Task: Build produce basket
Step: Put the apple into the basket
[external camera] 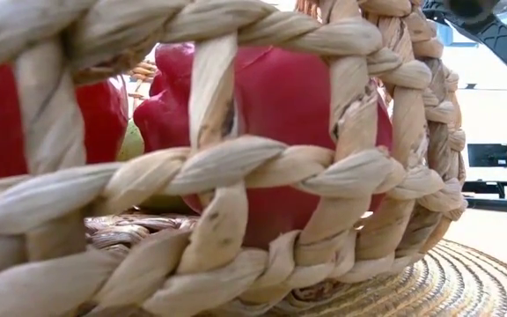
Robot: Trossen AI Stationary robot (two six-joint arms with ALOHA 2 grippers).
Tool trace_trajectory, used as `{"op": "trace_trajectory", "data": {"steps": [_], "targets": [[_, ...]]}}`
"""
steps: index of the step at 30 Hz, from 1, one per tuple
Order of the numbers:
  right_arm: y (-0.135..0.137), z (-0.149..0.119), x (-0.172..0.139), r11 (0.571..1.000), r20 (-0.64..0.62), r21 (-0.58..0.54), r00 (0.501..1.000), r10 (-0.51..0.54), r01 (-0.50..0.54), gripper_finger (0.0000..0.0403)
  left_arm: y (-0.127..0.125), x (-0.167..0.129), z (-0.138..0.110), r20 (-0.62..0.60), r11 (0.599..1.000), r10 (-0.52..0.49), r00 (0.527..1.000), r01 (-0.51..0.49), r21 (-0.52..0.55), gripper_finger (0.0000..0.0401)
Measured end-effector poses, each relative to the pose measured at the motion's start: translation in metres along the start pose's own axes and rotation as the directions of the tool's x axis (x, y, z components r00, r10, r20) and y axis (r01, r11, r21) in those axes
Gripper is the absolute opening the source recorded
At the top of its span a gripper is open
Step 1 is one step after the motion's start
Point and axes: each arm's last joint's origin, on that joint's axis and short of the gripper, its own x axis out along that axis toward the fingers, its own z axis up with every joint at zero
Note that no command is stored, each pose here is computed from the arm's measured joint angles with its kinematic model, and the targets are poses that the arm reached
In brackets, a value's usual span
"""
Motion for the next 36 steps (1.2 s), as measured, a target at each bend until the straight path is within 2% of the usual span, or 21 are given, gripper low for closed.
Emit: {"op": "trace_trajectory", "data": {"steps": [7, 11, 16, 22, 25, 32, 36], "targets": [[0.016, -0.006, 0.051, 0.992, -0.053, -0.122, 0.998, 0.038, -0.044, 0.0384, 0.000, 0.000, 0.000, -0.001, 1.000, 0.005, 1.000, -0.005, 0.000, 0.0389], [0.014, -0.002, 0.052, 0.985, -0.014, -0.170, 1.000, 0.018, -0.020, 0.0385, 0.000, 0.000, 0.000, -0.001, 1.000, 0.012, 1.000, -0.012, 0.000, 0.0389], [0.016, -0.012, 0.053, 0.986, -0.080, -0.144, 0.994, 0.069, -0.080, 0.0384, 0.001, 0.000, 0.000, -0.002, 1.000, 0.015, 1.000, -0.015, 0.003, 0.0389], [0.014, -0.016, 0.060, 0.969, -0.084, -0.230, 0.994, 0.074, -0.091, 0.0382, 0.001, 0.000, 0.000, 0.003, 1.000, 0.017, 1.000, -0.017, 0.016, 0.0389], [0.015, -0.015, 0.058, 0.968, -0.080, -0.226, 0.992, 0.093, -0.109, 0.0382, 0.002, 0.008, 0.001, 0.010, 1.000, 0.011, 1.000, -0.011, 0.016, 0.0389], [0.017, -0.016, 0.060, 0.956, -0.070, -0.257, 0.989, 0.130, -0.144, 0.0382, 0.004, 0.036, -0.009, -0.090, 1.000, -0.027, 0.996, 0.028, 0.004, 0.0389], [0.016, -0.015, 0.060, 0.950, -0.063, -0.279, 0.989, 0.132, -0.144, 0.0381, 0.005, 0.040, -0.007, -0.071, 1.000, -0.028, 0.997, 0.028, 0.001, 0.0389]]}}
